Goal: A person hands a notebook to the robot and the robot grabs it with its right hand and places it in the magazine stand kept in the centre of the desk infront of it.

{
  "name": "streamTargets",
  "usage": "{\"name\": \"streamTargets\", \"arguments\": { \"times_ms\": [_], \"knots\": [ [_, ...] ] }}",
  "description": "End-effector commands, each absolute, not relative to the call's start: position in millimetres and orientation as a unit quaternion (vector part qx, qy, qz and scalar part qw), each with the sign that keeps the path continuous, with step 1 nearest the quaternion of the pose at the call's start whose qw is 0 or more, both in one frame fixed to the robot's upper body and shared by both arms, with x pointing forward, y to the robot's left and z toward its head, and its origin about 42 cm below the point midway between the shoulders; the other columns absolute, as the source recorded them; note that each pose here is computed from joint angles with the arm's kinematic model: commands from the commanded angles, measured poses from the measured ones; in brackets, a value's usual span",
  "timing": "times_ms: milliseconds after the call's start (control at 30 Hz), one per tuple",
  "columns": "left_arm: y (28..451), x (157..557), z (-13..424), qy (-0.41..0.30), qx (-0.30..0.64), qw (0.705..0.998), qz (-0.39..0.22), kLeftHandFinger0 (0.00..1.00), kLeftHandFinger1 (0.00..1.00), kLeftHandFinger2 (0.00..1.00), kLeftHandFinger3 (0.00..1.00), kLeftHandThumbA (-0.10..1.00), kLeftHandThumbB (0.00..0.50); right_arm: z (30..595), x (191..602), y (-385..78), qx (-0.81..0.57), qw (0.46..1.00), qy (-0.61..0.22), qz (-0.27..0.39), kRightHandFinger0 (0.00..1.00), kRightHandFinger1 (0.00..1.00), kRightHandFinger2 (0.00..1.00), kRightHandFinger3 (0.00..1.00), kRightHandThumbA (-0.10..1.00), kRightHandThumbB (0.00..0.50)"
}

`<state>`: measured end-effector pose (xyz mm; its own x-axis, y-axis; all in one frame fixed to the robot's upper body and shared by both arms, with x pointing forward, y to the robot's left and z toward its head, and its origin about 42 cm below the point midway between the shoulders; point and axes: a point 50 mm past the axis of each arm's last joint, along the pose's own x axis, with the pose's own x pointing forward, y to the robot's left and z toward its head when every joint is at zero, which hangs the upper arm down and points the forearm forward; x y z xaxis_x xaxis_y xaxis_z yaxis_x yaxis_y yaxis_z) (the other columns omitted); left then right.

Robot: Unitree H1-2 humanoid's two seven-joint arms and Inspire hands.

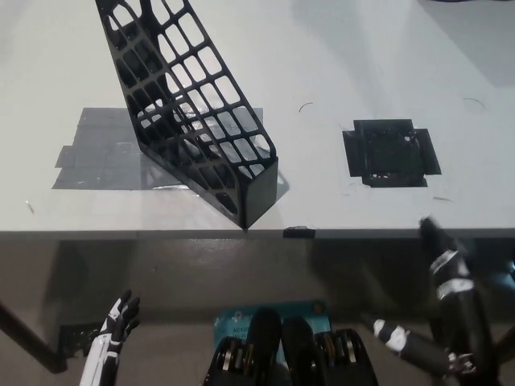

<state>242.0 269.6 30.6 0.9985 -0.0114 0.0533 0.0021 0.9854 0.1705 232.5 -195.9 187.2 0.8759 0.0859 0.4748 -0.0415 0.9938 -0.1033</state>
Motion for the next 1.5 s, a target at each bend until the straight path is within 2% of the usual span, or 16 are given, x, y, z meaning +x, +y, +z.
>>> {"name": "streamTargets", "arguments": {
  "times_ms": [0, 100, 333, 367, 400, 467, 533, 567, 600, 633, 1033, 1167, 1267, 1467],
  "knots": [
    [276, 245, 40, -0.063, 0.102, 0.993, 0.006, 0.99, 1.0, 1.0, 1.0, 1.0, 0.5, 219, 236, -197, -0.02, 0.95, -0.31, 0.022, 1.0, 1.0, 1.0, 1.0, 1.0, 0.229],
    [276, 245, 41, -0.065, 0.103, 0.993, 0.004, 0.99, 1.0, 1.0, 1.0, 1.0, 0.5, 229, 239, -199, -0.007, 0.946, -0.323, 0.017, 1.0, 1.0, 1.0, 1.0, 0.99, 0.268],
    [276, 243, 40, -0.064, 0.105, 0.992, 0.002, 1.0, 1.0, 1.0, 1.0, 1.0, 0.5, 243, 259, -201, -0.013, 0.942, -0.335, 0.002, 1.0, 1.0, 1.0, 1.0, 0.98, 0.242],
    [276, 244, 40, -0.062, 0.103, 0.993, 0.001, 1.0, 1.0, 1.0, 1.0, 1.0, 0.5, 246, 267, -202, -0.009, 0.943, -0.333, -0.001, 1.0, 1.0, 1.0, 1.0, 0.98, 0.219],
    [275, 244, 39, -0.062, 0.102, 0.993, 0.001, 1.0, 1.0, 1.0, 1.0, 1.0, 0.5, 247, 271, -203, -0.005, 0.943, -0.331, -0.001, 1.0, 1.0, 1.0, 1.0, 0.98, 0.218],
    [275, 244, 39, -0.062, 0.103, 0.993, 0.002, 1.0, 1.0, 1.0, 1.0, 1.0, 0.5, 250, 280, -204, -0.002, 0.946, -0.323, -0.011, 1.0, 1.0, 1.0, 1.0, 0.97, 0.251],
    [274, 245, 40, -0.065, 0.115, 0.991, 0.004, 1.0, 1.0, 1.0, 1.0, 1.0, 0.5, 255, 293, -204, 0.002, 0.948, -0.317, -0.018, 1.0, 1.0, 1.0, 1.0, 0.97, 0.251],
    [274, 245, 40, -0.065, 0.115, 0.991, 0.003, 1.0, 1.0, 1.0, 1.0, 1.0, 0.5, 256, 298, -205, -0.001, 0.948, -0.317, -0.019, 1.0, 1.0, 1.0, 1.0, 0.97, 0.246],
    [274, 245, 40, -0.064, 0.114, 0.991, 0.003, 0.99, 1.0, 1.0, 1.0, 1.0, 0.5, 257, 300, -205, -0.002, 0.948, -0.317, -0.02, 1.0, 1.0, 1.0, 1.0, 0.97, 0.214],
    [273, 245, 40, -0.064, 0.113, 0.991, 0.003, 0.99, 1.0, 1.0, 1.0, 1.0, 0.5, 258, 306, -206, 0.001, 0.948, -0.317, -0.022, 1.0, 1.0, 1.0, 1.0, 0.95, 0.24],
    [272, 243, 39, -0.064, 0.12, 0.991, 0.0, 0.99, 1.0, 1.0, 1.0, 1.0, 0.5, 268, 352, -204, 0.035, 0.954, -0.296, -0.037, 1.0, 1.0, 1.0, 1.0, 0.95, 0.241],
    [272, 243, 40, -0.065, 0.119, 0.991, 0.001, 0.98, 1.0, 1.0, 1.0, 1.0, 0.5, 269, 365, -203, 0.036, 0.953, -0.297, -0.043, 1.0, 1.0, 1.0, 1.0, 1.0, 0.254],
    [272, 245, 41, -0.067, 0.12, 0.991, 0.0, 0.98, 1.0, 1.0, 1.0, 1.0, 0.5, 274, 376, -199, 0.035, 0.95, -0.309, -0.041, 1.0, 1.0, 1.0, 1.0, 1.0, 0.209],
    [272, 248, 42, -0.071, 0.127, 0.989, -0.004, 0.98, 1.0, 1.0, 1.0, 1.0, 0.5, 285, 387, -190, 0.034, 0.947, -0.319, -0.03, 1.0, 1.0, 1.0, 1.0, 1.0, 0.198]
  ]
}}
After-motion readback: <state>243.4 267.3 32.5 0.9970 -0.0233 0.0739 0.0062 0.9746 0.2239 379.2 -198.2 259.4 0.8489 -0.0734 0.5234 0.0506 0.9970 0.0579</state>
